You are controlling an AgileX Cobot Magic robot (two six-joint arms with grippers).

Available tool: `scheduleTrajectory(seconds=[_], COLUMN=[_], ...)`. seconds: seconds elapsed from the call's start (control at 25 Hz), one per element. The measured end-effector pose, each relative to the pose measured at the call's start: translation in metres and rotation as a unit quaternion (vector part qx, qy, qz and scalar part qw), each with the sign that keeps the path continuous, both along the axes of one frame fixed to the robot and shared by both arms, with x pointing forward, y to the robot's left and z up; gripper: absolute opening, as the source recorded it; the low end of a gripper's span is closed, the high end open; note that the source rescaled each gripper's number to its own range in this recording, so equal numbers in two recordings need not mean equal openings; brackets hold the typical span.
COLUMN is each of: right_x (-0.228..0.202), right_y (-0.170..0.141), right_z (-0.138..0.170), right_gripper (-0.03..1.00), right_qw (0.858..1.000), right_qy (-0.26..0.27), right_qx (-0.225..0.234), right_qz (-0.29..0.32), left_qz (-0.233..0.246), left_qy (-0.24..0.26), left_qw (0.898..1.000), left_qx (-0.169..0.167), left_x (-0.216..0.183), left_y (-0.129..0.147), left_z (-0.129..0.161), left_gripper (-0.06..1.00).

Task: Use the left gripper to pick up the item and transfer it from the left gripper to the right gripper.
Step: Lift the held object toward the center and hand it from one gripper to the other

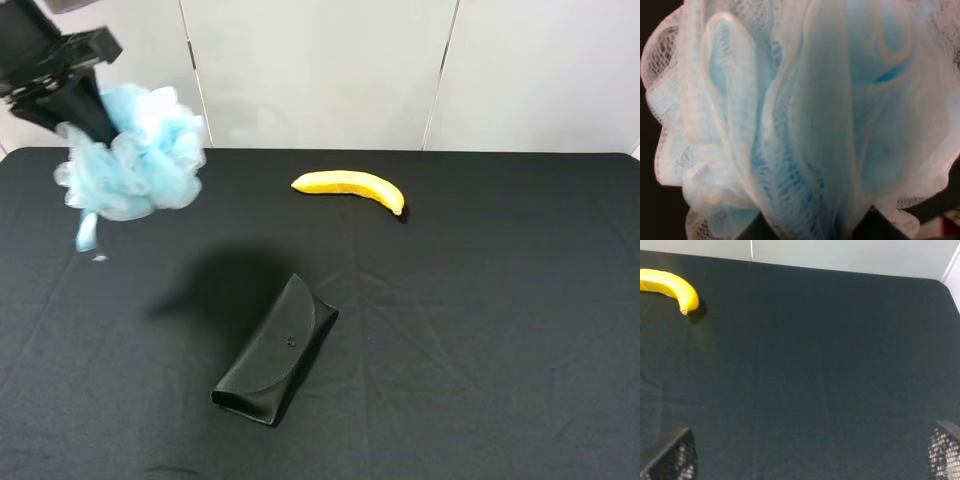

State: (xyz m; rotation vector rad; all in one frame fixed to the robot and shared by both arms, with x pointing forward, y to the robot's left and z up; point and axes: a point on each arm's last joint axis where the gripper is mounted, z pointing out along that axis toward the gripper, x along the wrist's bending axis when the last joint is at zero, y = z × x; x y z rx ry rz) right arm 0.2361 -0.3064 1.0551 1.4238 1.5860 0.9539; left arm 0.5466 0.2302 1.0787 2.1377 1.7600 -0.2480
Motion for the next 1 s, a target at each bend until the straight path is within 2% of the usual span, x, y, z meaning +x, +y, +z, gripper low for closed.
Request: scheduleTrajectory(seconds=[0.12, 0.28, 0.56, 1.0], right_x=[0.0, 0.0, 0.0, 0.0], right_y=[0.0, 0.0, 0.0, 0.0], right_z=[0.0, 0.0, 0.0, 0.0], right_gripper=[1.0, 1.0, 1.0, 1.0], right_qw=[1.0, 1.0, 1.0, 1.0], right_qy=[0.0, 0.0, 0.0, 0.0], right_qx=[0.0, 0.0, 0.0, 0.0], right_qz=[0.0, 0.0, 0.0, 0.0], left_qz=[-0.006, -0.013, -0.066, -0.124], left_qy=[-0.003, -0.004, -0.002, -0.056], left_qw=[0.999, 0.996, 0.992, 0.978], left_qx=[-0.045, -0.086, -0.108, -0.156], left_x=[0.0, -0.001, -0.013, -0.024], left_y=[-0.008, -0.016, -0.049, -0.099], left_z=[0.003, 0.005, -0.01, -0.007], left_gripper=[0.05, 0.05, 0.04, 0.04])
